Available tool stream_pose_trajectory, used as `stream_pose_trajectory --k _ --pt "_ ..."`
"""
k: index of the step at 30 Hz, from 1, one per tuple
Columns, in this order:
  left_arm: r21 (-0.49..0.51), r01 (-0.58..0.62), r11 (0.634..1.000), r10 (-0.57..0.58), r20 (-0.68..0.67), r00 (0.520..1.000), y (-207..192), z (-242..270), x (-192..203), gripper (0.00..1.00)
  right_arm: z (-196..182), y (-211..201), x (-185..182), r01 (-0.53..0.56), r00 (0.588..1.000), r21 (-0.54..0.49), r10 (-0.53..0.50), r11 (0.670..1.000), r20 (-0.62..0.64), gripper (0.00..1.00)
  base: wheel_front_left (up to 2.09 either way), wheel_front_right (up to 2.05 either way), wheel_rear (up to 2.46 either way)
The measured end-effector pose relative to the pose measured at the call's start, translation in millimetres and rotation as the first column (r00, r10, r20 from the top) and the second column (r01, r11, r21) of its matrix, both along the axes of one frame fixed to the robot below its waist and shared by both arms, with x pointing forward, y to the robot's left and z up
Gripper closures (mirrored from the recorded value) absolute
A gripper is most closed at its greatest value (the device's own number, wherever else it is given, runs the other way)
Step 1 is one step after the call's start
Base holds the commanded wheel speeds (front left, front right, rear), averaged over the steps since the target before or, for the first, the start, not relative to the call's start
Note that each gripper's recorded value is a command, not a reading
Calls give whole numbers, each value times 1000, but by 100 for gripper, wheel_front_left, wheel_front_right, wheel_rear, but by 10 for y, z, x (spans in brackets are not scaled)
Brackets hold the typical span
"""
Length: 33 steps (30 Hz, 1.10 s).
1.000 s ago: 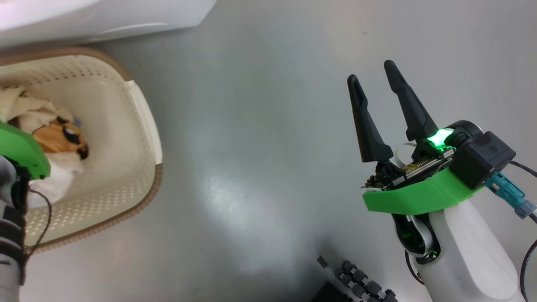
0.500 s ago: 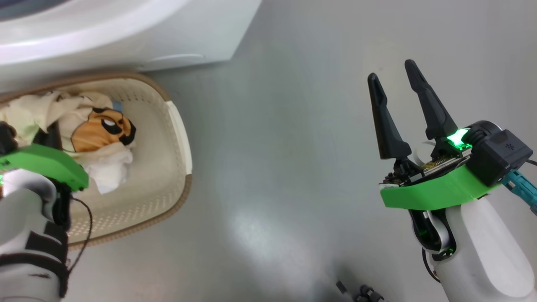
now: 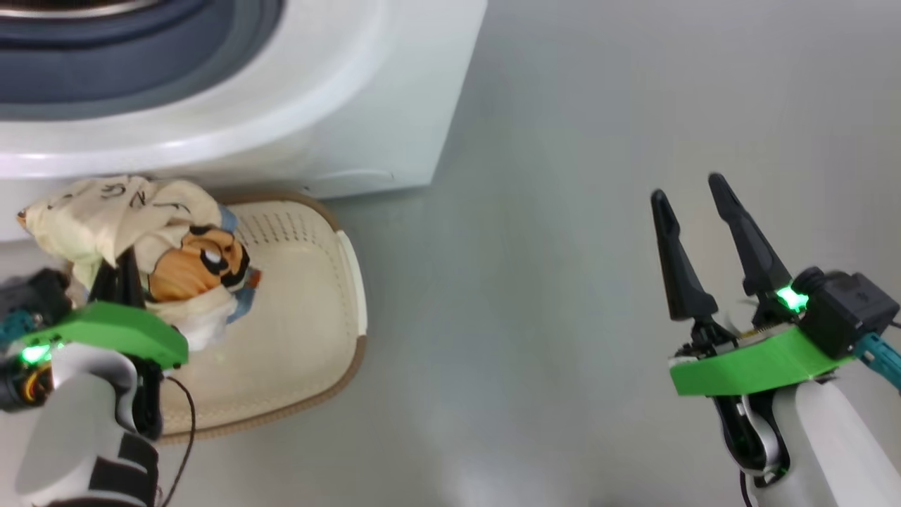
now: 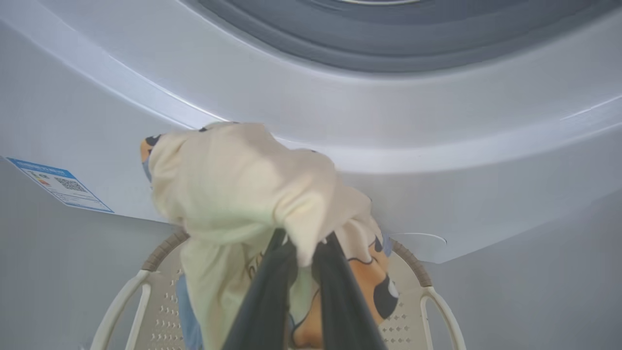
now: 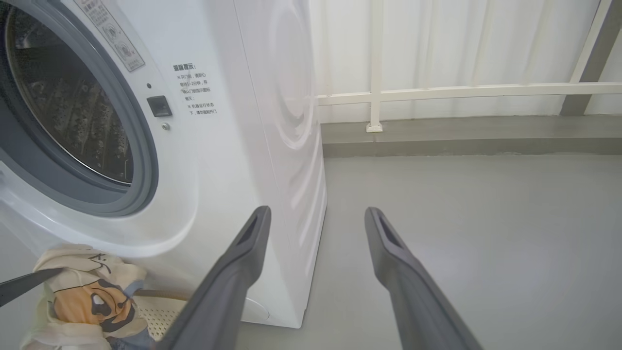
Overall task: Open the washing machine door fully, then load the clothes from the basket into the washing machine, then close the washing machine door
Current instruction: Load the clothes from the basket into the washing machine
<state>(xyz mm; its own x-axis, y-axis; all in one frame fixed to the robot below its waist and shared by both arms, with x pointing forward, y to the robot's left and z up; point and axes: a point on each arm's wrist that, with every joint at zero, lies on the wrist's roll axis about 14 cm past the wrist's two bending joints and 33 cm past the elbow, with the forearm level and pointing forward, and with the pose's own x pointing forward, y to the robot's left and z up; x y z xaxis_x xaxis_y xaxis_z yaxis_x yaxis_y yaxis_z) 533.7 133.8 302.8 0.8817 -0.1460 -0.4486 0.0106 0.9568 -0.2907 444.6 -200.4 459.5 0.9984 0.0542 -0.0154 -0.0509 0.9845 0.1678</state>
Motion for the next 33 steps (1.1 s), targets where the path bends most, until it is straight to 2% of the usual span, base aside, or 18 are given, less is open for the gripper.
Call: stream_pose_trajectory --k 17,33 --pt "5 -6 1000 4 293 956 170 1143 -378 100 344 -9 -426 -9 998 -3 9 1000 64 0 0 0 0" --pt "35 -59 998 39 412 911 406 1584 -1029 100 400 -89 -851 19 998 3 -19 1000 68 0 0 0 0"
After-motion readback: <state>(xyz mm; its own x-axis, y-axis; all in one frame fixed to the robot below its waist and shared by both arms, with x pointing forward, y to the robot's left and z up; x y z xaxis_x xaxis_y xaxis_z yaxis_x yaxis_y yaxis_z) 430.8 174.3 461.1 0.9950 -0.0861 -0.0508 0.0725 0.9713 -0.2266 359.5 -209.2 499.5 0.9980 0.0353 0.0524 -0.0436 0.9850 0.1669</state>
